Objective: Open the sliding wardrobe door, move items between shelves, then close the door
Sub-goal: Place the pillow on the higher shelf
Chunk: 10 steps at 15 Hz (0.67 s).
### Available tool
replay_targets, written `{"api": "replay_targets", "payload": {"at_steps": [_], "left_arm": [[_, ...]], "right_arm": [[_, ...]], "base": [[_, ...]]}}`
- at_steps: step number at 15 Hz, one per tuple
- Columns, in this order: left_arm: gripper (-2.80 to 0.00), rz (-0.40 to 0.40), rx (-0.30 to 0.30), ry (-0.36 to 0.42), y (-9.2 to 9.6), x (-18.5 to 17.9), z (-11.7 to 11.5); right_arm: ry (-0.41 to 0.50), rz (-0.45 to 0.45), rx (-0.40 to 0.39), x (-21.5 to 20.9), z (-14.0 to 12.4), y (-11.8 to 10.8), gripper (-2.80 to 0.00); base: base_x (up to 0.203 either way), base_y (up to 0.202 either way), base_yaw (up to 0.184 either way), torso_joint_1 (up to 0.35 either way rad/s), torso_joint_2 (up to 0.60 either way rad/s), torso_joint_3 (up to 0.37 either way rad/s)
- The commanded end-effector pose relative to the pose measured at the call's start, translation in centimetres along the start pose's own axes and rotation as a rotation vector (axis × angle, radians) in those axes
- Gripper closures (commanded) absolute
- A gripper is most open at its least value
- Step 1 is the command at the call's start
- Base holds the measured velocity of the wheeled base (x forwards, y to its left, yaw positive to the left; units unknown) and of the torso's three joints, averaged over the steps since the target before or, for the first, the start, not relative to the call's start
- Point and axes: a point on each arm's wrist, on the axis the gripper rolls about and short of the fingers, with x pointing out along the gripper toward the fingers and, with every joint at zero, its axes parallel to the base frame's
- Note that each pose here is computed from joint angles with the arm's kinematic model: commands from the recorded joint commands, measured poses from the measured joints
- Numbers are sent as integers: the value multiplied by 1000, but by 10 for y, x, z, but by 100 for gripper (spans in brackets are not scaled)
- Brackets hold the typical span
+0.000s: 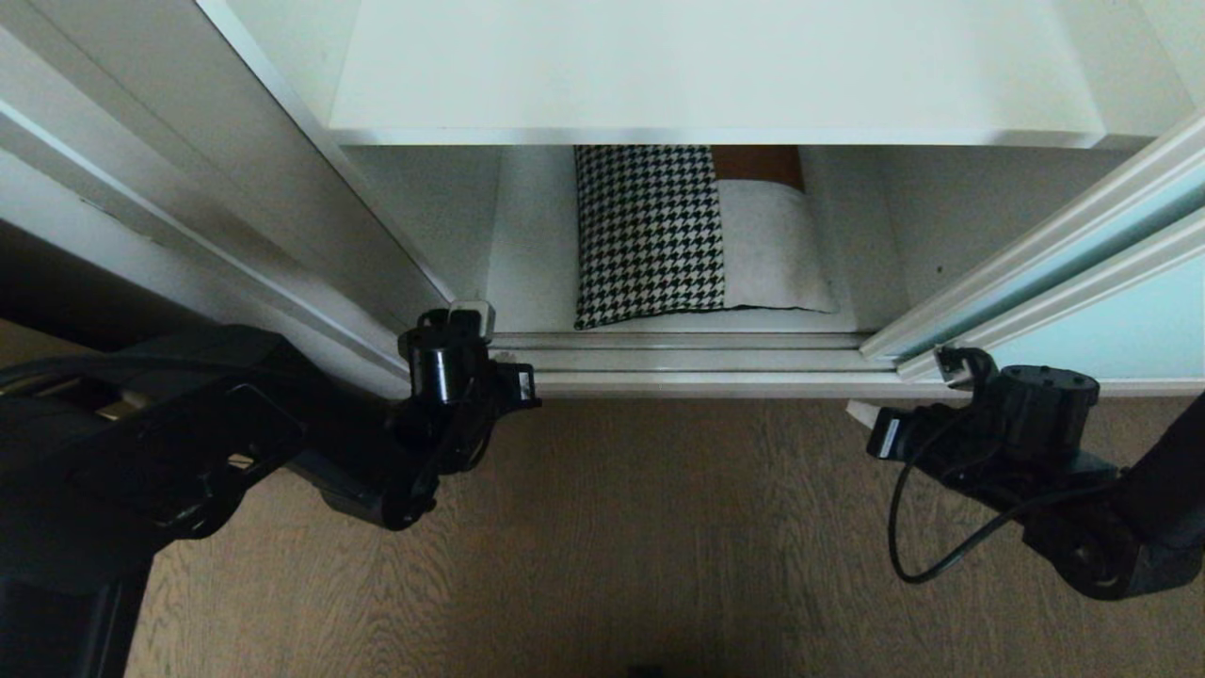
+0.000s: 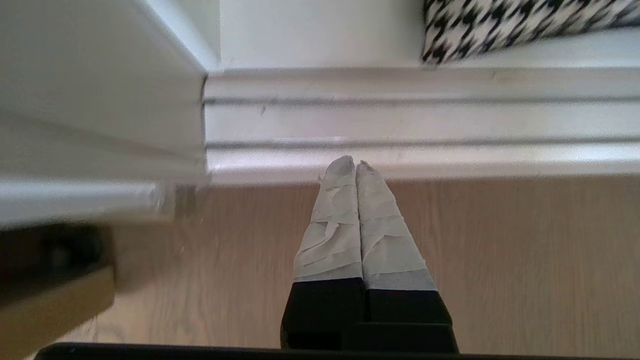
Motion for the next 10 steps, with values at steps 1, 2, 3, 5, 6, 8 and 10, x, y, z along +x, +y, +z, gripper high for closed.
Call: {"api": "replay_targets", "payload": {"at_steps": [1, 2, 3, 5, 6, 8, 10], "left_arm": [[0, 4, 6, 29, 3, -8, -10], [0, 5, 8, 42, 5, -14, -17], [0, 9, 2, 43, 8, -18, -21], [0, 22, -45, 36, 15, -27, -28], [0, 23, -61, 16, 16, -30, -23], [0, 14, -57, 31, 13, -37, -15], [0, -9, -48, 73, 3, -38, -24]], "right_arm": [[-38, 2, -6, 10, 16, 1, 0], [-25, -5, 0, 15, 21, 2, 0], [6, -10, 9, 19, 22, 4, 0], [27, -11, 2, 29, 26, 11, 0], [19, -9, -1, 25, 30, 14, 0], [49, -10, 3, 20, 31, 16, 0], [68, -12, 7, 20, 28, 16, 0]], "base": [[0, 0, 0, 0, 0, 0], [0, 0, 0, 0, 0, 0], [0, 0, 0, 0, 0, 0], [0, 0, 0, 0, 0, 0], [0, 0, 0, 0, 0, 0], [0, 0, 0, 0, 0, 0], [0, 0, 0, 0, 0, 0]]}}
